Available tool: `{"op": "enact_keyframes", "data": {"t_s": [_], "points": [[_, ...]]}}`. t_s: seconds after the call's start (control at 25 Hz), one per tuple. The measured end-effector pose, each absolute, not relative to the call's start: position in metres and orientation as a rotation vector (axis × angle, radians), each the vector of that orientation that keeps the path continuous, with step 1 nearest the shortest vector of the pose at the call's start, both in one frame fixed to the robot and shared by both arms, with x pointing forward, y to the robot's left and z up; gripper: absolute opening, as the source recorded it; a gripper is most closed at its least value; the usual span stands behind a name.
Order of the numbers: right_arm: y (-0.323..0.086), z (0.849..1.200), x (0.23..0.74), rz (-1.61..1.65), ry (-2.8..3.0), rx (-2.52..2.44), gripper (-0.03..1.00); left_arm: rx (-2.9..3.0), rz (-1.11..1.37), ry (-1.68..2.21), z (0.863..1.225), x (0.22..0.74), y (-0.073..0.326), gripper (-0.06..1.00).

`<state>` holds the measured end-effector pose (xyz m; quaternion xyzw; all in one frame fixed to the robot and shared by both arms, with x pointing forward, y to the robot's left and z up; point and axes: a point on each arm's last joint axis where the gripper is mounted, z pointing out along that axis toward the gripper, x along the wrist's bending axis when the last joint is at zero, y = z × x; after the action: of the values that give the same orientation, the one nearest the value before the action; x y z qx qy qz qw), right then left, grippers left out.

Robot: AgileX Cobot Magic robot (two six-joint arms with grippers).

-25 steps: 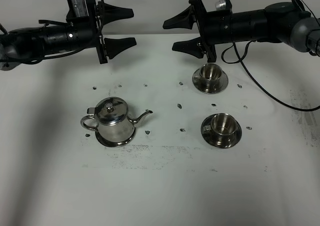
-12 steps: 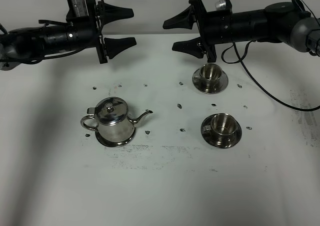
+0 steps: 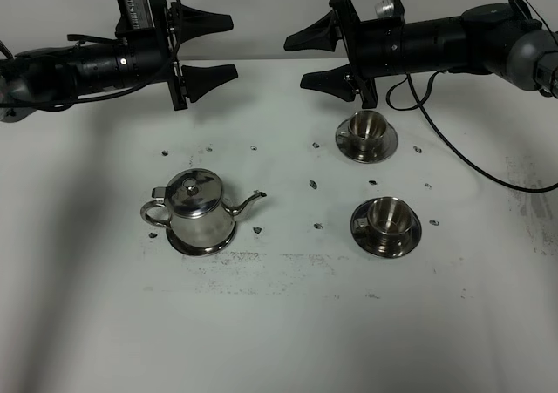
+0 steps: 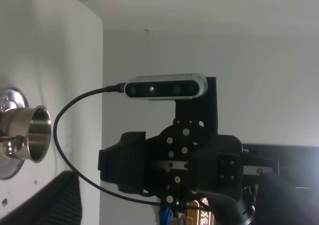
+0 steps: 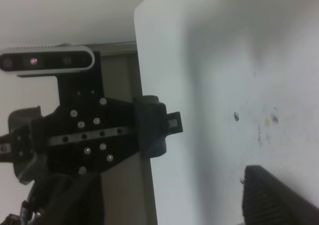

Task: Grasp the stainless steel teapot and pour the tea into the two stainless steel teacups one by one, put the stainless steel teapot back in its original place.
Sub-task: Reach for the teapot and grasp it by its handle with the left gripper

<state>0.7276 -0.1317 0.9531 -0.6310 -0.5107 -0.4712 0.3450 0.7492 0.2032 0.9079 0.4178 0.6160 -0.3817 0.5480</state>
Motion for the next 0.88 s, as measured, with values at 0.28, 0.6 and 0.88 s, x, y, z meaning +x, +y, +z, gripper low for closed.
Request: {"op": "enact_keyframes", "data": {"t_s": [0.28, 0.6, 0.88], "points": [[-0.1317, 0.9531, 0.7274, -1.235, -1.347, -1.627, 0.59, 0.99, -0.903, 1.458, 0.9083, 0.7494, 0.2032, 0.69], [-0.1317, 0.9531, 0.7274, -1.251, -1.375, -1.613, 0.59, 0.99, -0.903, 1.458, 0.9083, 0.7494, 0.2032, 0.69], [-0.1316, 0.9532, 0.7272, -1.252, -1.38, -1.608, 0.59, 0.99, -0.903, 1.458, 0.9083, 0.7494, 0.2032, 0.69]]}}
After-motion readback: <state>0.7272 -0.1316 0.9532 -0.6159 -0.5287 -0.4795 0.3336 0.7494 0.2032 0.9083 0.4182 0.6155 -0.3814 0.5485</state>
